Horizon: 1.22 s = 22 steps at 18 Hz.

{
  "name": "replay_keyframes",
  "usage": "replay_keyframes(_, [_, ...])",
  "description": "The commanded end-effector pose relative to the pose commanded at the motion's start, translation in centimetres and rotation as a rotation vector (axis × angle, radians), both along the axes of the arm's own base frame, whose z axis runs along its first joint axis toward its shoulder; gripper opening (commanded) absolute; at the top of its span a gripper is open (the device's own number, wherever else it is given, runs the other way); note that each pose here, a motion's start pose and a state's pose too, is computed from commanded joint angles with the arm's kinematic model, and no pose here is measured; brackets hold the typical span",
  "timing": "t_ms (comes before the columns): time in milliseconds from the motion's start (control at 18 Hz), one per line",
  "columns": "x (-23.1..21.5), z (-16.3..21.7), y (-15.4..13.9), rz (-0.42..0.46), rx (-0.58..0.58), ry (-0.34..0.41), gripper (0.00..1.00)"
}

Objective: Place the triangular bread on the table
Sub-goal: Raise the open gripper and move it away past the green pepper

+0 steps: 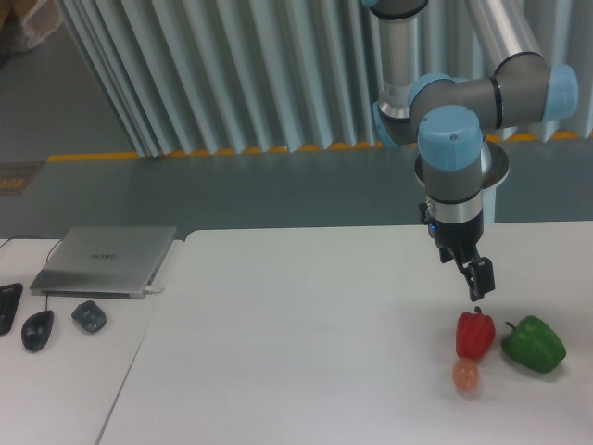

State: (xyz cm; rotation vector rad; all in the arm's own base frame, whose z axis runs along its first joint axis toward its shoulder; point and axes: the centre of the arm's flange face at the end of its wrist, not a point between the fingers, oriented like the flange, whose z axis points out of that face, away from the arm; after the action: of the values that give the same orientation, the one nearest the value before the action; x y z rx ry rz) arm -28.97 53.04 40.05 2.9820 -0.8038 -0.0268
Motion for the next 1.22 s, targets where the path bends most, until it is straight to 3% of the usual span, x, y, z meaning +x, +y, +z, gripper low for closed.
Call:
replay_keyframes(333, [0.0, -0.6, -0.1, 0.006, 0.007, 0.002, 1.00])
replay_keyframes(611, [-1.0, -1.2, -0.7, 0.072, 0.027, 0.034, 1.00])
replay_keyframes(833, [-4.2, -1.1, -1.5, 0.144, 0.103, 0.088, 1.00])
replay_keyframes(1222, [-8.7, -0.7, -4.2, 0.245, 0.132, 0.132, 1.00])
